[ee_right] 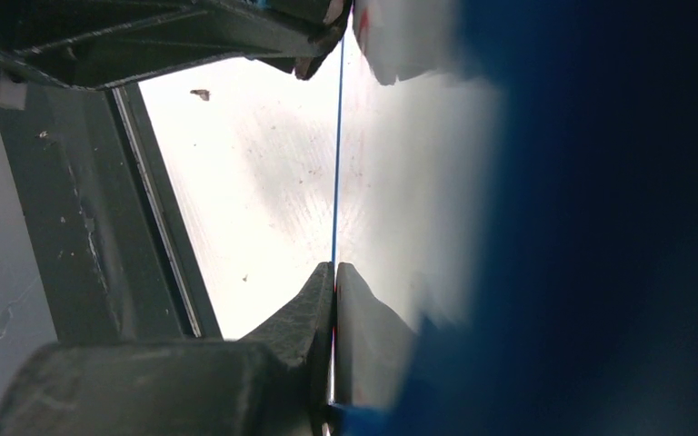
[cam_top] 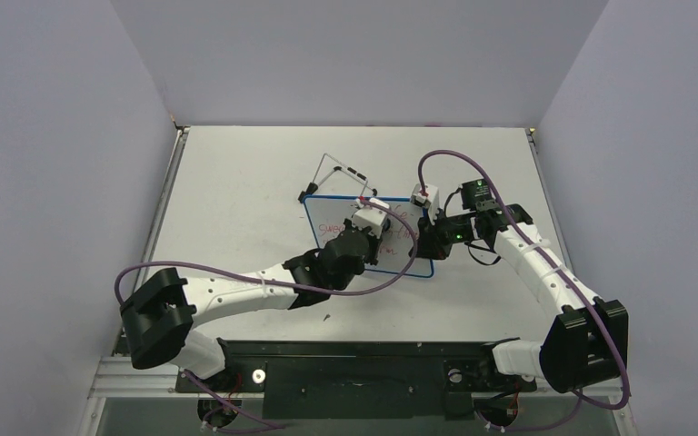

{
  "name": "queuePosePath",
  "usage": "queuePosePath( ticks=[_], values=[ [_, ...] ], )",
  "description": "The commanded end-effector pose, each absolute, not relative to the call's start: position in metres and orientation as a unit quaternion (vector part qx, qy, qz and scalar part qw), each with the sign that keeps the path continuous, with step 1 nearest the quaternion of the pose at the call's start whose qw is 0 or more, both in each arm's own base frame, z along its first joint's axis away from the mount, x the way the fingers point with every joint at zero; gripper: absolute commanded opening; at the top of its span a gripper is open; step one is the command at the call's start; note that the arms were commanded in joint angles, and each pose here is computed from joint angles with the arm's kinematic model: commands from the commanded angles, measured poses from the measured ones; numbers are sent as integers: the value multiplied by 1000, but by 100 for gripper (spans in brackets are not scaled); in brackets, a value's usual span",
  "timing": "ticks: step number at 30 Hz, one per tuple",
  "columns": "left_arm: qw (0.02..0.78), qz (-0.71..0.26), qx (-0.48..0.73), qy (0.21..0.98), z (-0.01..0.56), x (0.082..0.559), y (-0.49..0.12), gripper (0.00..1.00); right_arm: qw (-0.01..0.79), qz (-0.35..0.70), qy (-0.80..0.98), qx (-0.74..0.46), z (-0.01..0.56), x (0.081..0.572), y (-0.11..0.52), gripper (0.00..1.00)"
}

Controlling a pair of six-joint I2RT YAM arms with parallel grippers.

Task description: Erase the whiteboard

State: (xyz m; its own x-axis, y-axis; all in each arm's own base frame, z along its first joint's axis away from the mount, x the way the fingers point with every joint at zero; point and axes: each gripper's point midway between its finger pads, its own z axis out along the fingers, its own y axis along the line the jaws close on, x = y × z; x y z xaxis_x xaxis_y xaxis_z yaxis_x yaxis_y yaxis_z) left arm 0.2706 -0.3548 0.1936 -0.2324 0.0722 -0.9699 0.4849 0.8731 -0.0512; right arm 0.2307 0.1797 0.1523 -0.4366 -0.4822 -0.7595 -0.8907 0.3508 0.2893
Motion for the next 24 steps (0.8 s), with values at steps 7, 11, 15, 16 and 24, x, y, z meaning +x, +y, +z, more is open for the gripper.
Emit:
queuePosePath(
  ticks=[7,11,15,16,24],
  values=[
    [647,-219,147,716,275,292,-378,0,265,371,754,-472,154,212,184,0],
    [646,-219,154,715,278,290,-384,0,264,372,754,-473,153,212,185,0],
    [632,-201,164,731,257,290,-383,0,265,371,754,-473,154,211,184,0],
    [629,-194,163,735,251,290,-380,0,265,371,753,-474,154,211,184,0],
    [595,-183,166,765,197,267,-365,0,265,372,752,-475,155,211,185,0]
  ],
)
